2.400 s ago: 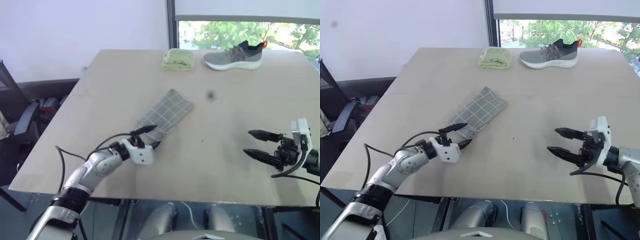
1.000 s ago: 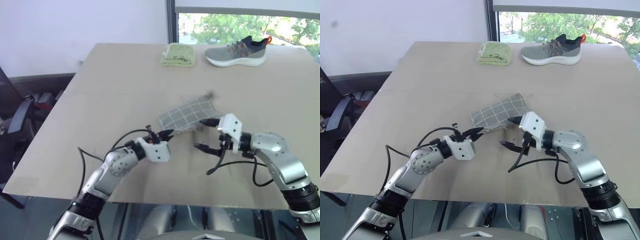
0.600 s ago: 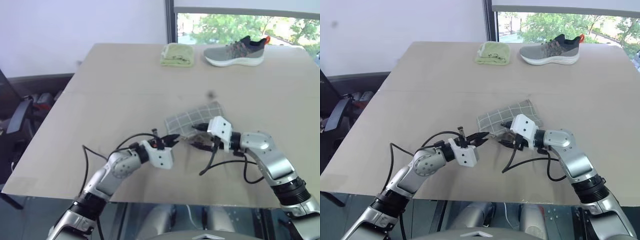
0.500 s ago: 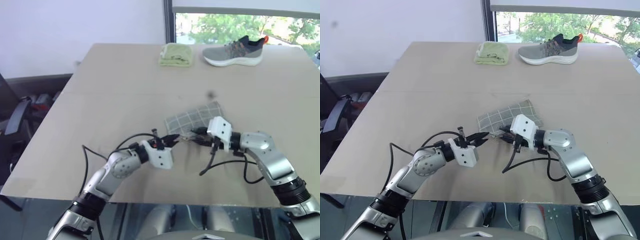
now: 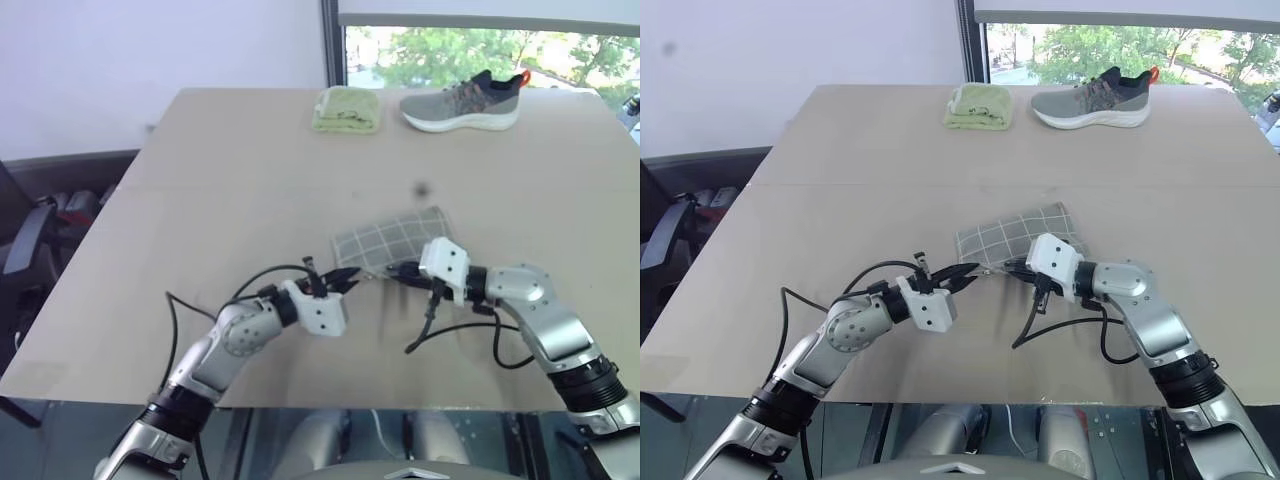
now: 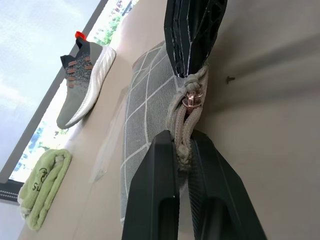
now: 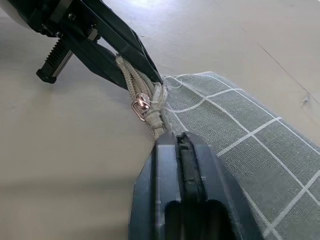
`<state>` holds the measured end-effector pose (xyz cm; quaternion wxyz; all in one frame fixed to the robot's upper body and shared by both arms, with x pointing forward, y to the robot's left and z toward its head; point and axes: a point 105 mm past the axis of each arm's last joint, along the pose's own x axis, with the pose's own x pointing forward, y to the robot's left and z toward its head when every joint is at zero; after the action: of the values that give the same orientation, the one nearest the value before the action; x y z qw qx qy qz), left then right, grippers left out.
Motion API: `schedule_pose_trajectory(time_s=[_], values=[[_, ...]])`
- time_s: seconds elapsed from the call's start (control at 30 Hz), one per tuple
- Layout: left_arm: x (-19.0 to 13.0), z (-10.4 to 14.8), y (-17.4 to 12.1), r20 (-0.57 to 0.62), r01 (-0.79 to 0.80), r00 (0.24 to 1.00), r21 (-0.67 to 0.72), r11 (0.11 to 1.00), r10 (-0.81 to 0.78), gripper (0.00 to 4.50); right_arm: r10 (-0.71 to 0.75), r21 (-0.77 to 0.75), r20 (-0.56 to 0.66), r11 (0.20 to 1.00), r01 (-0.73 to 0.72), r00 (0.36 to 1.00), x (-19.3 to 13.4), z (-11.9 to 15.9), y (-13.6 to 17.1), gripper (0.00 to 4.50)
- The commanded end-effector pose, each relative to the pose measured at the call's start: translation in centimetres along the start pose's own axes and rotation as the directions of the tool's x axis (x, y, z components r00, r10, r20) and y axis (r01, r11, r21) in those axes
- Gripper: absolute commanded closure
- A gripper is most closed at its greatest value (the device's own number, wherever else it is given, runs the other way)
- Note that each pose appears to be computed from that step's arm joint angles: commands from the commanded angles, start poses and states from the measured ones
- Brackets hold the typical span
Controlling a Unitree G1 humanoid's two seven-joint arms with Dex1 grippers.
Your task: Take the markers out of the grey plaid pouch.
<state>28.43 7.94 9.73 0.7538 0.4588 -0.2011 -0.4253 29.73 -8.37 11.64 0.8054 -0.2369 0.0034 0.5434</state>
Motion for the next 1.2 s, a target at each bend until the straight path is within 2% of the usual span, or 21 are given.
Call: schedule_pose_trajectory(time_s=[0.03, 0.1, 0.3, 0.43, 0.6, 0.63, 0.87, 1.07, 1.2], values=[[-0.2, 1.1, 1.3, 0.046, -0.046, 0.998, 0.021, 0.999, 0.045, 4.50, -0.037, -0.039, 0.054, 0.998, 0.039, 0.998, -0.4, 1.6, -1.1, 2.70], [-0.2, 1.1, 1.2, 0.047, -0.045, 0.998, 0.019, 0.999, 0.044, 4.50, -0.017, -0.019, 0.076, 1.000, 0.019, 0.997, -0.3, 1.9, -0.9, 1.82], [-0.3, 1.1, 1.4, 0.044, -0.049, 0.998, 0.010, 0.999, 0.048, 4.50, 0.059, -0.005, 0.056, 0.998, -0.059, 0.997, -0.1, 1.2, 0.8, 1.82], [-0.3, 1.1, 1.4, 0.046, -0.046, 0.998, 0.009, 0.999, 0.046, 4.50, 0.039, -0.030, 0.028, 0.999, -0.038, 0.999, 0.0, 0.4, 0.5, 1.82], [-0.4, 1.1, 1.3, 0.044, -0.040, 0.998, 0.005, 0.999, 0.040, 4.50, 0.000, -0.012, 0.067, 1.000, 0.001, 0.998, -0.2, 1.0, -0.2, 4.13], [-0.4, 1.0, 1.3, 0.043, -0.039, 0.998, 0.004, 0.999, 0.038, 4.50, -0.004, -0.007, 0.072, 1.000, 0.005, 0.997, -0.2, 1.1, -0.2, 4.46], [-0.5, 0.9, 1.1, 0.036, -0.031, 0.999, -0.002, 1.000, 0.031, 4.50, -0.071, 0.048, 0.119, 0.997, 0.066, 0.990, -1.0, 1.9, -1.3, 4.46], [-0.6, 0.8, 1.2, 0.023, -0.043, 0.999, -0.016, 0.999, 0.044, 4.50, -0.246, 0.057, 0.036, 0.968, 0.244, 0.969, -3.9, 0.0, -4.5, 4.46], [-0.7, 0.7, 1.3, 0.011, -0.060, 0.998, -0.027, 0.998, 0.061, 4.50, -0.367, 0.084, -0.012, 0.926, 0.367, 0.930, -6.6, -1.1, -6.8, 4.46]])
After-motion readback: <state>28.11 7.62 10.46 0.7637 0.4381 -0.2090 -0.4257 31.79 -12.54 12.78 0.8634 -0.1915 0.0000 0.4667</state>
